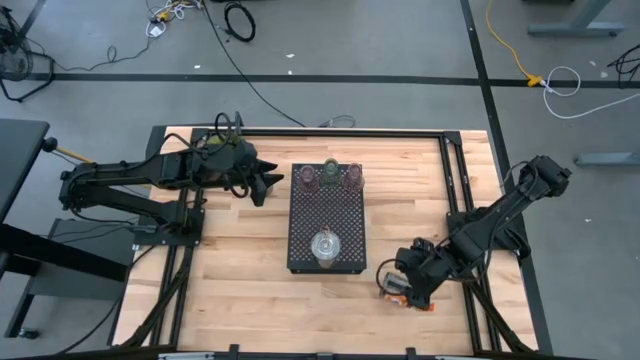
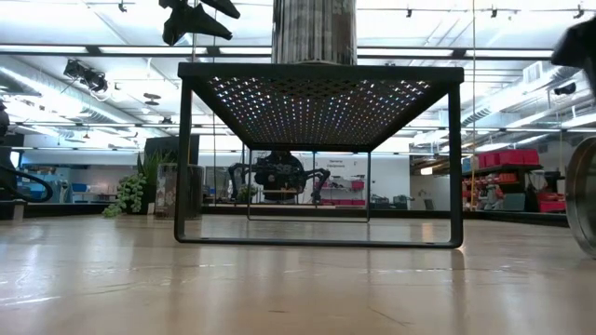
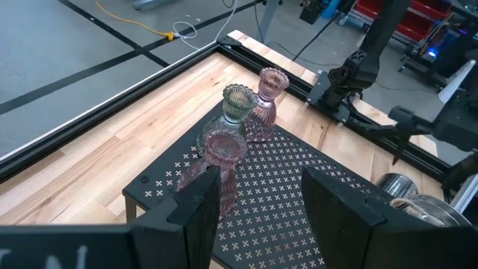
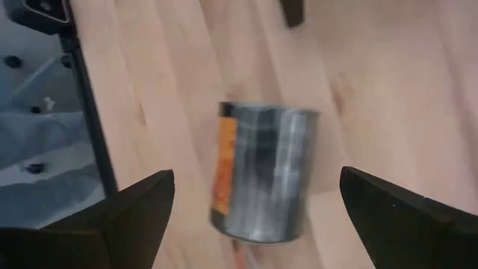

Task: Pick & Place candle stick holders
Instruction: Put the orange scented candle on the shelf

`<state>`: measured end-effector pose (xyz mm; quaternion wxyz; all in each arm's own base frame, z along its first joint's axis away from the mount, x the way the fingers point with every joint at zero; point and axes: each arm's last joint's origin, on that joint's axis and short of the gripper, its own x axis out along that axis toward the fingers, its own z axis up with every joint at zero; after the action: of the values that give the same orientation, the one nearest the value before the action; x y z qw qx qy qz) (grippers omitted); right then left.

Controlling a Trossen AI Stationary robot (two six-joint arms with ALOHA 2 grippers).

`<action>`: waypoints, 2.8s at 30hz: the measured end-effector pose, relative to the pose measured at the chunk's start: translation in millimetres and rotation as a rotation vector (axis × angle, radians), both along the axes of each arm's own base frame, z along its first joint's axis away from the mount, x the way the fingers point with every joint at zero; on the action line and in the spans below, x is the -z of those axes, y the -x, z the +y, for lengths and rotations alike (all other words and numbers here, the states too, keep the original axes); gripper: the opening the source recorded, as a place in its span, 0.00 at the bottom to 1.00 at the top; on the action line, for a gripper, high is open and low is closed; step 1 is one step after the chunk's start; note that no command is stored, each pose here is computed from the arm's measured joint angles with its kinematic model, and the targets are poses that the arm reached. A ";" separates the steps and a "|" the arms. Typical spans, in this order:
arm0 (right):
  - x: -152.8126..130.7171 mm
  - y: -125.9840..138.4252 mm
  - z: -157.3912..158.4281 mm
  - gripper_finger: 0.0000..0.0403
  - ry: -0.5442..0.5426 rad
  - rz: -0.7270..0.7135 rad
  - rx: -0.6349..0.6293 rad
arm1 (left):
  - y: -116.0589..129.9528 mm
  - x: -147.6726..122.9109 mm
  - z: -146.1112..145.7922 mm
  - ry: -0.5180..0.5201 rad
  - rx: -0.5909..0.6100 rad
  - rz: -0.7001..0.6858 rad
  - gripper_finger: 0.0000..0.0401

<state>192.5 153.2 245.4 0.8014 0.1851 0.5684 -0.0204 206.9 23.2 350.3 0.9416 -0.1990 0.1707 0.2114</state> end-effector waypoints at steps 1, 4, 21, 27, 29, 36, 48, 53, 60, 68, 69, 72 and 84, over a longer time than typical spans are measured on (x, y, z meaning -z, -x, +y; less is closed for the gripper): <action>2.4 1.3 2.4 0.94 -0.013 -0.004 0.006 | 0.0 0.0 0.1 0.000 0.000 0.000 0.47; 9.4 5.6 8.9 0.94 -0.047 -0.008 0.027 | 0.0 0.0 0.0 0.000 0.000 0.000 0.47; 48.8 29.4 31.9 0.94 -0.208 -0.036 0.092 | 0.0 0.0 0.0 0.000 0.000 0.000 0.47; 53.6 31.4 30.6 0.94 -0.201 -0.027 0.097 | 0.0 0.0 0.1 0.000 0.000 0.000 0.47; 54.8 31.7 29.9 0.94 -0.195 -0.029 0.105 | 0.0 0.0 0.0 0.000 0.000 0.000 0.47; 59.8 31.0 27.8 0.94 -0.187 -0.075 0.160 | 0.0 0.0 0.0 0.000 0.000 0.000 0.47; 69.8 32.2 25.3 0.94 -0.194 -0.091 0.182 | 0.0 0.0 0.1 0.000 0.000 0.000 0.47; 71.1 33.3 23.4 0.94 -0.170 -0.082 0.195 | 0.0 0.0 0.1 0.000 0.000 0.000 0.47; 75.6 30.3 26.4 0.94 -0.173 -0.086 0.220 | 0.0 0.0 0.1 0.000 0.000 0.000 0.47; 81.6 25.8 28.2 0.94 -0.163 -0.077 0.235 | 0.0 0.0 0.1 0.000 0.000 0.000 0.47; 82.9 25.2 28.1 0.94 -0.158 -0.073 0.237 | 0.0 0.0 0.0 0.000 0.000 0.000 0.47; 88.3 25.0 26.0 0.94 -0.121 -0.062 0.243 | 0.0 0.0 0.0 0.000 0.000 0.000 0.47; 89.5 19.0 22.1 0.93 -0.109 -0.084 0.249 | -0.1 0.1 0.0 0.000 0.000 0.000 0.47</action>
<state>173.5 175.3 155.8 0.8044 0.2983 0.5074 -0.0810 207.0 23.3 350.2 0.9415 -0.1990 0.1709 0.2115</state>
